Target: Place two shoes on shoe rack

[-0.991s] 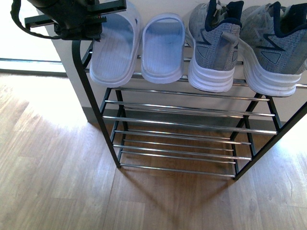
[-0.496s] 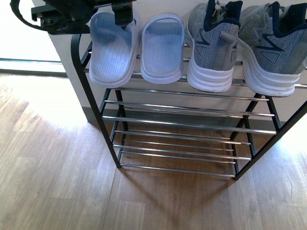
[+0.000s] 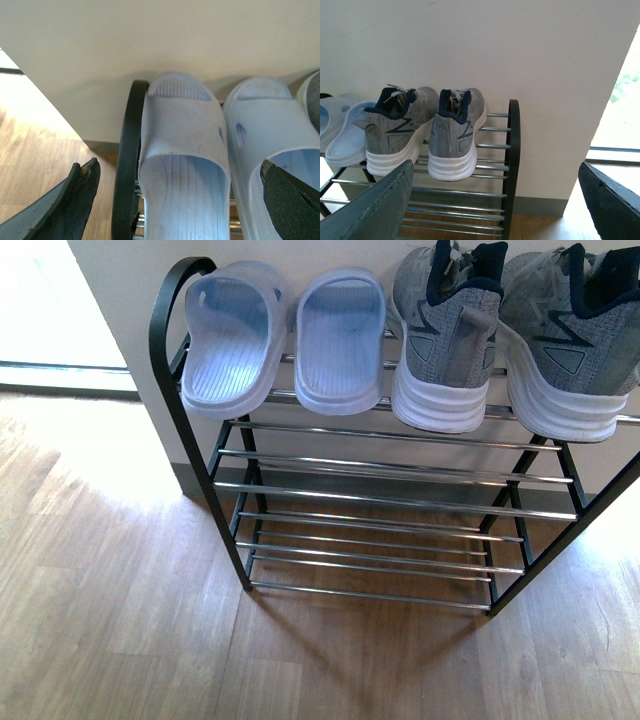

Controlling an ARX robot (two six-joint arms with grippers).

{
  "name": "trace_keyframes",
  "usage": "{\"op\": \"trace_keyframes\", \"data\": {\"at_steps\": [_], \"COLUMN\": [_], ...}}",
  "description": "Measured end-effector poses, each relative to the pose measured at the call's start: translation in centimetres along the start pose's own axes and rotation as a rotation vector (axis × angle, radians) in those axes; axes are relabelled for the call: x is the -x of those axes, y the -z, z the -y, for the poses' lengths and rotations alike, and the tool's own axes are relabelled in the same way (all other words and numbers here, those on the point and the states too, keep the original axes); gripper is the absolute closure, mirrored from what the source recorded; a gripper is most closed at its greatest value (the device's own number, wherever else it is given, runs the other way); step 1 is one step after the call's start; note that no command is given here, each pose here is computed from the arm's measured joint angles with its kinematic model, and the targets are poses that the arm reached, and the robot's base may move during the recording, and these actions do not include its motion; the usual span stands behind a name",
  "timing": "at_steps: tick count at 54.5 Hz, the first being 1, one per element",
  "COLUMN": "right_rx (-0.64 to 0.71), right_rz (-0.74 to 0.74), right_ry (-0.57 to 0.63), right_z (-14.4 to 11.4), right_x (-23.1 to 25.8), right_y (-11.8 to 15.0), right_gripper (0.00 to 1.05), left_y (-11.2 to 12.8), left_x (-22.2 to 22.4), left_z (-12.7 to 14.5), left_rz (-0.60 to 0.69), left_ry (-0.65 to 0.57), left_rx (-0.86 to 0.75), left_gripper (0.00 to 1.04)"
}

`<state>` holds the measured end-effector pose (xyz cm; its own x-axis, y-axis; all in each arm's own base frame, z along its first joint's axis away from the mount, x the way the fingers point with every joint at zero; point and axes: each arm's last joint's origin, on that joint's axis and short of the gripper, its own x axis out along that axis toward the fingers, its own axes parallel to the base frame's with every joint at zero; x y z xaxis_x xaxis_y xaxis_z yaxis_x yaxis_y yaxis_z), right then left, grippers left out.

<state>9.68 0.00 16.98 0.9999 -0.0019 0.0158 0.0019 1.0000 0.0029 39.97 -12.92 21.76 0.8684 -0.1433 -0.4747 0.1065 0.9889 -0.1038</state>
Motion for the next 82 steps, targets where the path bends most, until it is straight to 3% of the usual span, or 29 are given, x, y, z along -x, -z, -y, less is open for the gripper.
{"op": "trace_keyframes", "data": {"at_steps": [12,28,32,40,46,50,71,82], "right_rx": [0.000,0.000,0.000,0.000,0.000,0.000,0.000,0.000], "right_rz": [0.000,0.000,0.000,0.000,0.000,0.000,0.000,0.000], "right_ry": [0.000,0.000,0.000,0.000,0.000,0.000,0.000,0.000], "right_z": [0.0,0.0,0.0,0.0,0.0,0.0,0.0,0.0], "right_x": [0.0,0.0,0.0,0.0,0.0,0.0,0.0,0.0], "right_y": [0.0,0.0,0.0,0.0,0.0,0.0,0.0,0.0], "right_gripper": [0.09,0.09,0.09,0.09,0.09,0.09,0.09,0.09], "left_y": [1.3,9.1,10.5,10.6,11.7,12.2,14.7,15.7], "left_x": [7.4,16.8,18.3,18.7,19.0,19.7,21.5,22.4], "left_z": [-0.8,-6.0,-7.1,-7.3,-8.1,-8.2,-9.6,-10.4], "left_rz": [0.220,0.295,0.317,0.333,0.460,0.493,0.494,0.496], "left_ry": [-0.191,-0.515,-0.541,-0.523,-0.202,-0.120,-0.105,-0.127], "left_rx": [0.001,0.113,0.163,0.188,0.055,-0.011,-0.067,-0.065], "left_gripper": [0.09,0.09,0.09,0.10,0.30,0.43,1.02,1.03]}}
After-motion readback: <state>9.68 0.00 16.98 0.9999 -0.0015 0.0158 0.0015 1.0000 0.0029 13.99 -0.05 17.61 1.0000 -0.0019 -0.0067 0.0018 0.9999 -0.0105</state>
